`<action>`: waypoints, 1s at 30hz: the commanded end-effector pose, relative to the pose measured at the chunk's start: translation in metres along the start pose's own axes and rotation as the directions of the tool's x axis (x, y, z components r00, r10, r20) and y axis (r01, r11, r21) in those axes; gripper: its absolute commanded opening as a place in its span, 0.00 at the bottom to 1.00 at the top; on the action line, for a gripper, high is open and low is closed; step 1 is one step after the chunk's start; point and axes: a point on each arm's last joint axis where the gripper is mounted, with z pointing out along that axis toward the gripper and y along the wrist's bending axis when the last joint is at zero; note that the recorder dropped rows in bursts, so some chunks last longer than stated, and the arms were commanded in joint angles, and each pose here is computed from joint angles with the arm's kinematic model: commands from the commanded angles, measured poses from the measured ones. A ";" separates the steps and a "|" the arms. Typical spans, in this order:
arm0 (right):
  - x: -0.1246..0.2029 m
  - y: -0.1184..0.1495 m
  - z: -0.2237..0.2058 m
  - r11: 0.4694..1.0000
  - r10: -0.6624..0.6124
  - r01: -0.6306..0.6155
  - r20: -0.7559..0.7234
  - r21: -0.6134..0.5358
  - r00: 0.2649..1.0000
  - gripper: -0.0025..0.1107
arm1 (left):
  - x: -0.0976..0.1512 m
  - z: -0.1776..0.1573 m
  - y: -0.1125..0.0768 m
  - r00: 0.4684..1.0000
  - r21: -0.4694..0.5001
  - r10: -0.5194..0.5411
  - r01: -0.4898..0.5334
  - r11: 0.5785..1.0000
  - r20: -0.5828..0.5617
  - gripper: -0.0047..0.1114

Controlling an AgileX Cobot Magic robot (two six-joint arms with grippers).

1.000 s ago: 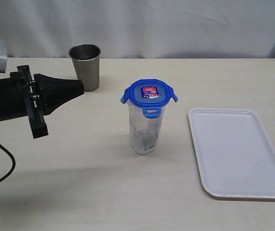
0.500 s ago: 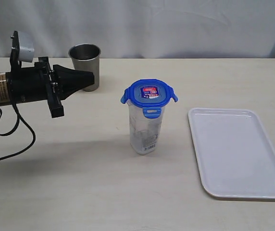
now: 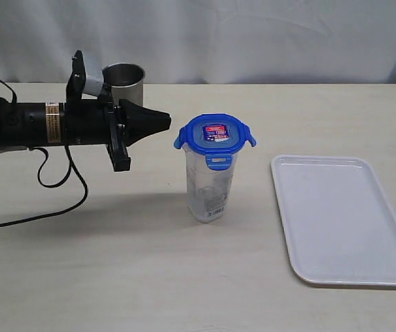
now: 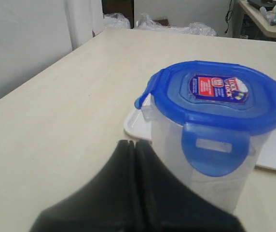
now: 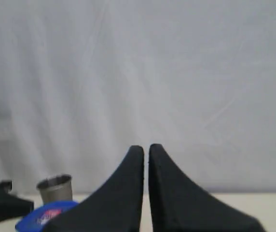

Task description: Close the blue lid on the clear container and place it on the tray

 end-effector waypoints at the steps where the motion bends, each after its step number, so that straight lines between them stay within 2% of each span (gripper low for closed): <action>1: 0.016 0.009 0.031 0.984 -0.014 -0.025 -0.215 -0.178 0.977 0.06 | 0.000 0.003 0.003 1.000 -0.032 -0.005 0.005 0.999 -0.006 0.04; 4: 0.028 0.017 0.054 0.934 -0.025 -0.103 -0.349 -0.342 0.937 0.06 | 0.001 0.003 0.005 1.000 -0.059 -0.015 0.014 0.998 -0.016 0.04; 8: 0.057 0.012 0.083 0.902 -0.005 -0.208 -0.493 -0.378 0.870 0.06 | 0.000 0.003 0.006 1.000 -0.071 0.003 -0.004 0.997 -0.014 0.04; 12: 0.082 0.011 0.096 0.848 0.021 -0.281 -0.501 -0.450 0.865 0.06 | 0.000 0.002 0.008 1.000 -0.089 0.002 -0.003 0.996 -0.004 0.04; 20: 0.122 0.002 0.121 0.803 0.083 -0.402 -0.586 -0.440 0.806 0.06 | -0.005 0.014 0.007 0.999 -0.106 0.037 -0.040 0.994 -0.027 0.04; 23: 0.130 0.000 0.130 0.782 0.097 -0.430 -0.593 -0.451 0.799 0.06 | -0.006 0.019 0.006 0.997 -0.111 0.054 -0.059 0.992 -0.048 0.04; 30: 0.138 -0.002 0.139 0.773 0.099 -0.442 -0.602 -0.455 0.792 0.06 | -0.005 0.020 0.006 0.997 -0.125 0.056 -0.063 0.990 -0.058 0.04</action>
